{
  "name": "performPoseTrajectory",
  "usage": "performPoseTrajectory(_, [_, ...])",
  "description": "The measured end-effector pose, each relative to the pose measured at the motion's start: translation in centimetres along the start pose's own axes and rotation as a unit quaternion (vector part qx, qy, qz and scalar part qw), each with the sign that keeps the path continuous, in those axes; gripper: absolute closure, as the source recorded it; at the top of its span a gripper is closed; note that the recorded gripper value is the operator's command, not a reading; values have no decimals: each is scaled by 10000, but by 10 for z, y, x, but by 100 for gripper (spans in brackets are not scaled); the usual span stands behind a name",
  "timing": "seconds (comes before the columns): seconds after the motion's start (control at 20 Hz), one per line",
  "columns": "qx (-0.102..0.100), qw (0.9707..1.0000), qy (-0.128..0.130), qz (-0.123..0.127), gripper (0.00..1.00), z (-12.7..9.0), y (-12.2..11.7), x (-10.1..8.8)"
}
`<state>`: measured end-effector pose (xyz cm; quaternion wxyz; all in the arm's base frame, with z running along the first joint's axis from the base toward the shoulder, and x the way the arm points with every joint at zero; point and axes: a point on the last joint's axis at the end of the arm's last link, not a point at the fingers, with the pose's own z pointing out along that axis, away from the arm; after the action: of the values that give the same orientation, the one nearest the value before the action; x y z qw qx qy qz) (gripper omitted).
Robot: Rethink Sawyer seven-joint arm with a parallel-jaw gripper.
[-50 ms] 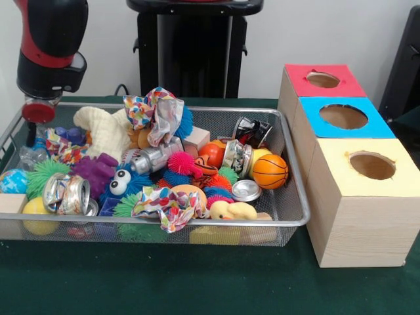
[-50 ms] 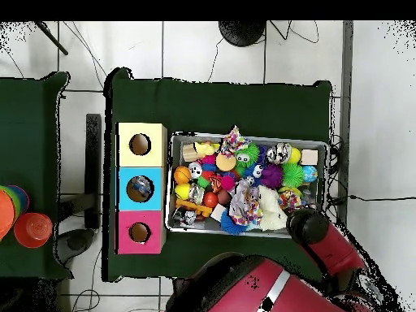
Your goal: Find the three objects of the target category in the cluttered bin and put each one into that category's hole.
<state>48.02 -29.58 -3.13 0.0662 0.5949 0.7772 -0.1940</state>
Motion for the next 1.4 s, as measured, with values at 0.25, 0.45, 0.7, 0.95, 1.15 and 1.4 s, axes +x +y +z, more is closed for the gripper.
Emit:
performPoseTrajectory(0.25, [1,10000,52,61,0,0,0,-1])
performPoseTrajectory(0.45, [-6,9998,122,162,0,1,0,-3])
performPoseTrajectory(0.7, [-110,9987,330,373,0,5,0,-8])
performPoseTrajectory(0.95, [-370,9930,782,811,0,19,0,-14])
performPoseTrajectory(1.15, [-538,9866,1113,1064,0,35,3,-11])
performPoseTrajectory(1.4, [-640,9817,1298,1240,0,40,2,-13])
